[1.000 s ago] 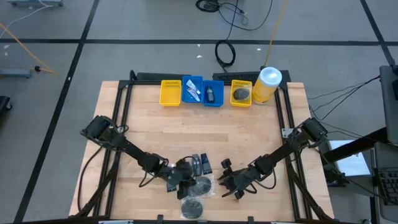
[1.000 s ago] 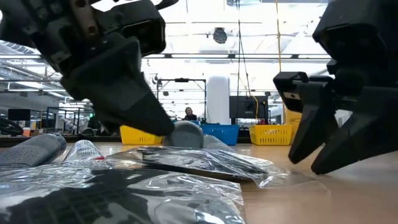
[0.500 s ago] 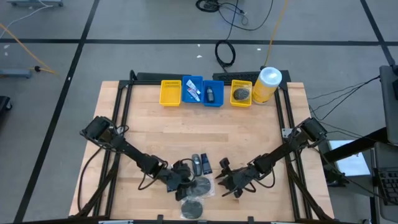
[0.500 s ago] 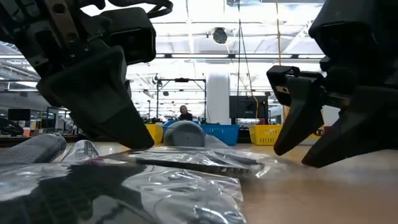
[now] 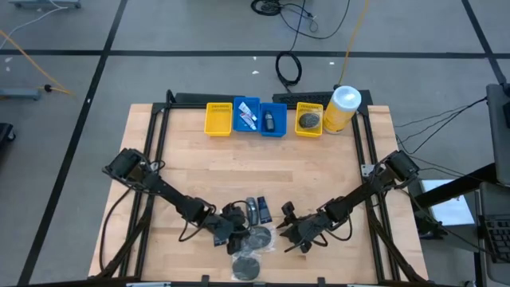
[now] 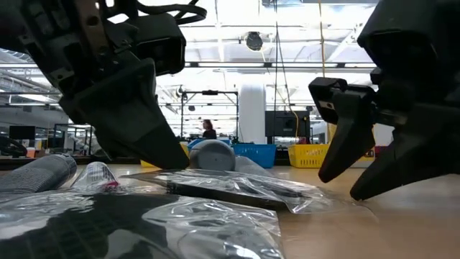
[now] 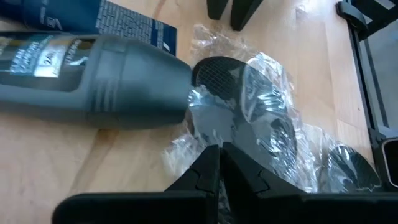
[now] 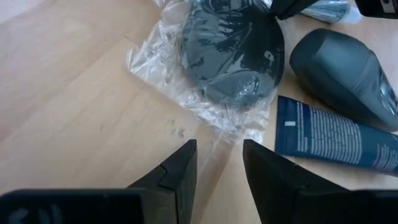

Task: Pick & Place Travel size toiletries
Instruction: Put the black hairbrush into the right yellow bin

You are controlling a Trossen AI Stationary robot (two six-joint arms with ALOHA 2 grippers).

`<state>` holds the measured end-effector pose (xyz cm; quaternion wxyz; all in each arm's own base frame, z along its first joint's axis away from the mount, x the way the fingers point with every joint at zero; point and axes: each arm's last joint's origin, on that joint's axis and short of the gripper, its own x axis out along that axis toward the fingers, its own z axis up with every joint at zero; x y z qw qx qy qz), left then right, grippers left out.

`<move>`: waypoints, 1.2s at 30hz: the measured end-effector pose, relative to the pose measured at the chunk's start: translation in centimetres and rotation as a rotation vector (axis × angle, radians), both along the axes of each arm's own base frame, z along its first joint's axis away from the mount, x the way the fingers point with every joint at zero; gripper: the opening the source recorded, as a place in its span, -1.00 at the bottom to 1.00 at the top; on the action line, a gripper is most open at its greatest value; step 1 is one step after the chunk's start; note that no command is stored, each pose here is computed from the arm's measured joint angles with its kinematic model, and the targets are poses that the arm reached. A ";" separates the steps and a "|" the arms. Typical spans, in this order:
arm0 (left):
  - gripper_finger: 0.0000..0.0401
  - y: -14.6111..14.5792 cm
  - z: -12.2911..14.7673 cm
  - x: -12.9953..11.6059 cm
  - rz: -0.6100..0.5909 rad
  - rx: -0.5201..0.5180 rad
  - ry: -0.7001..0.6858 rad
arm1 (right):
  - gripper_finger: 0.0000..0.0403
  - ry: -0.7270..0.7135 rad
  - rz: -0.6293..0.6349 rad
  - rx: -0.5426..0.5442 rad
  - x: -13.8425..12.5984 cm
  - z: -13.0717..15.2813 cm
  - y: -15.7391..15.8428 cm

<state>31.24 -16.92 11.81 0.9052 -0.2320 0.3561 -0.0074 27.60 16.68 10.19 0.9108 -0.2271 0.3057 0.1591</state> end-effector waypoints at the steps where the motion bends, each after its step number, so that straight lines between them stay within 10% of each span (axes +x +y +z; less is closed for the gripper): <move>1: -0.90 0.1 0.0 0.1 0.003 0.000 0.002 | -0.37 0.001 -0.002 0.002 0.0 0.0 0.0; 36: -0.90 0.3 -2.5 1.2 -0.007 -0.060 -0.008 | -0.37 -0.159 0.016 0.055 1.1 1.4 0.1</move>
